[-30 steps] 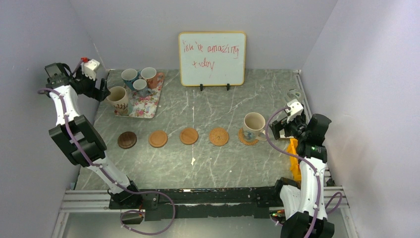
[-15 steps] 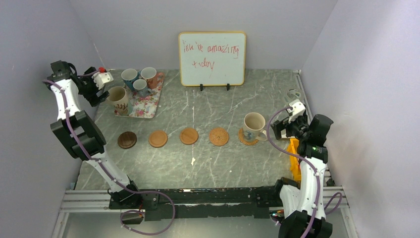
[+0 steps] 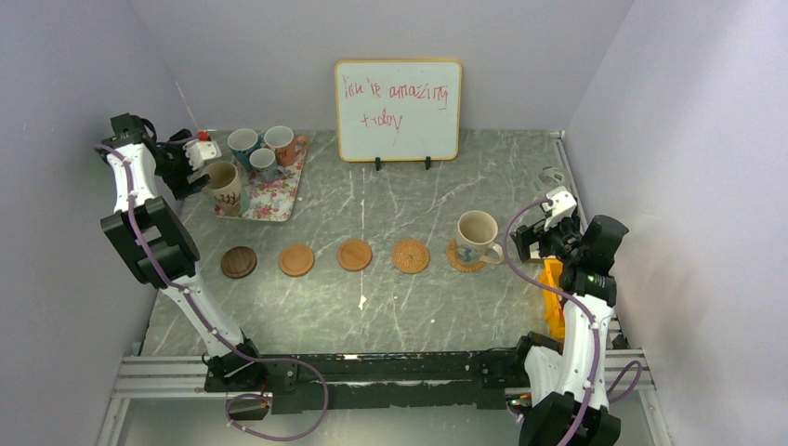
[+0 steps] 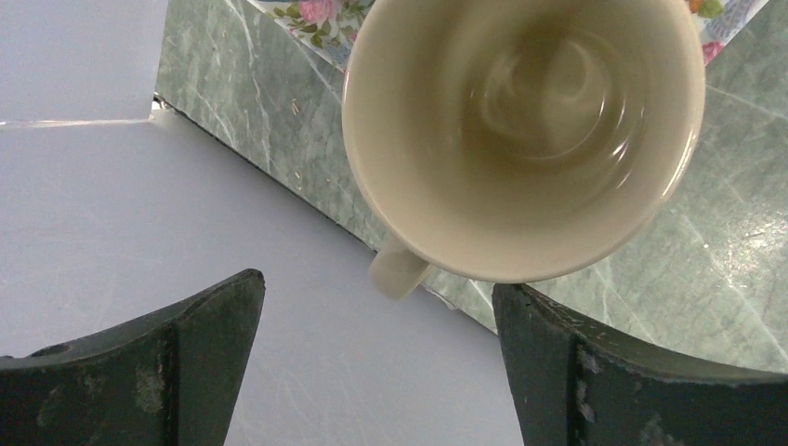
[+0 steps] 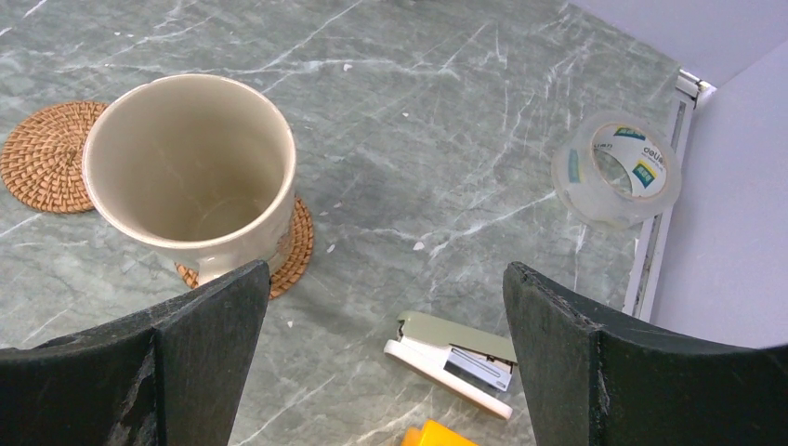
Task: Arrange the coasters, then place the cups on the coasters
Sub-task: Pick up the cup from the tray.
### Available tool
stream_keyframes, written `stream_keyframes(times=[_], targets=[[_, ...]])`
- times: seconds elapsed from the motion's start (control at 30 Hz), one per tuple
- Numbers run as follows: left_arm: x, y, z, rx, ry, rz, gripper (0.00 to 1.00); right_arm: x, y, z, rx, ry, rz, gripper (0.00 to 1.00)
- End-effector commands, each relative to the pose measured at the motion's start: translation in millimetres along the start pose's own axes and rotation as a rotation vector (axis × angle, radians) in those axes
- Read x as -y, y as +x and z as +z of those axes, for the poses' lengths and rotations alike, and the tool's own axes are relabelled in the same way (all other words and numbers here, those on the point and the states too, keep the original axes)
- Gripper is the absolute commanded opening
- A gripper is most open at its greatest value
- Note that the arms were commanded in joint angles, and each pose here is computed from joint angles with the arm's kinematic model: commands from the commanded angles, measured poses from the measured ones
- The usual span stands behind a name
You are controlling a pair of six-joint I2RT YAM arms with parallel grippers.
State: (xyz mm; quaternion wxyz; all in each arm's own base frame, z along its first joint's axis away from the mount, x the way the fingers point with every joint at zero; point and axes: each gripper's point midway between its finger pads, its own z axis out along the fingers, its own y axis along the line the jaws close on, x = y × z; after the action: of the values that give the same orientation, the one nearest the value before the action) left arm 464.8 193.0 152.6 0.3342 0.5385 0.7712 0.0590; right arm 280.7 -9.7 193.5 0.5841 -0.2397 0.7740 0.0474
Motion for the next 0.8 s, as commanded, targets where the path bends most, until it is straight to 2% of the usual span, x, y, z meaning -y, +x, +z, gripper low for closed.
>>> stream_keyframes(times=[0.0, 0.17, 0.23, 0.37, 0.4, 0.47, 0.53, 0.77], targets=[[15, 0, 12, 0.039, 0.066, 0.039, 0.9, -2, -6, 0, 0.029, -0.018, -0.008, 0.99], [30, 3, 21, 0.063, 0.084, 0.023, 0.87, -4, -5, 0, 0.03, -0.028, -0.007, 0.99], [36, 4, 24, 0.081, 0.084, 0.015, 0.81, -5, -5, 0, 0.032, -0.034, -0.007, 0.99], [46, 3, 24, 0.138, 0.118, -0.033, 0.52, -7, -5, 1, 0.033, -0.048, -0.002, 0.99], [49, 2, 23, 0.158, 0.128, -0.043, 0.49, -8, -5, 1, 0.033, -0.051, -0.001, 0.99], [54, 2, 21, 0.2, 0.135, -0.059, 0.31, -9, -6, 1, 0.035, -0.057, -0.001, 0.99], [58, 5, 18, 0.217, 0.14, -0.073, 0.07, -10, -7, 0, 0.04, -0.058, -0.004, 0.99], [61, 6, -1, 0.266, 0.1, -0.129, 0.05, -13, -9, -2, 0.051, -0.068, -0.008, 0.99]])
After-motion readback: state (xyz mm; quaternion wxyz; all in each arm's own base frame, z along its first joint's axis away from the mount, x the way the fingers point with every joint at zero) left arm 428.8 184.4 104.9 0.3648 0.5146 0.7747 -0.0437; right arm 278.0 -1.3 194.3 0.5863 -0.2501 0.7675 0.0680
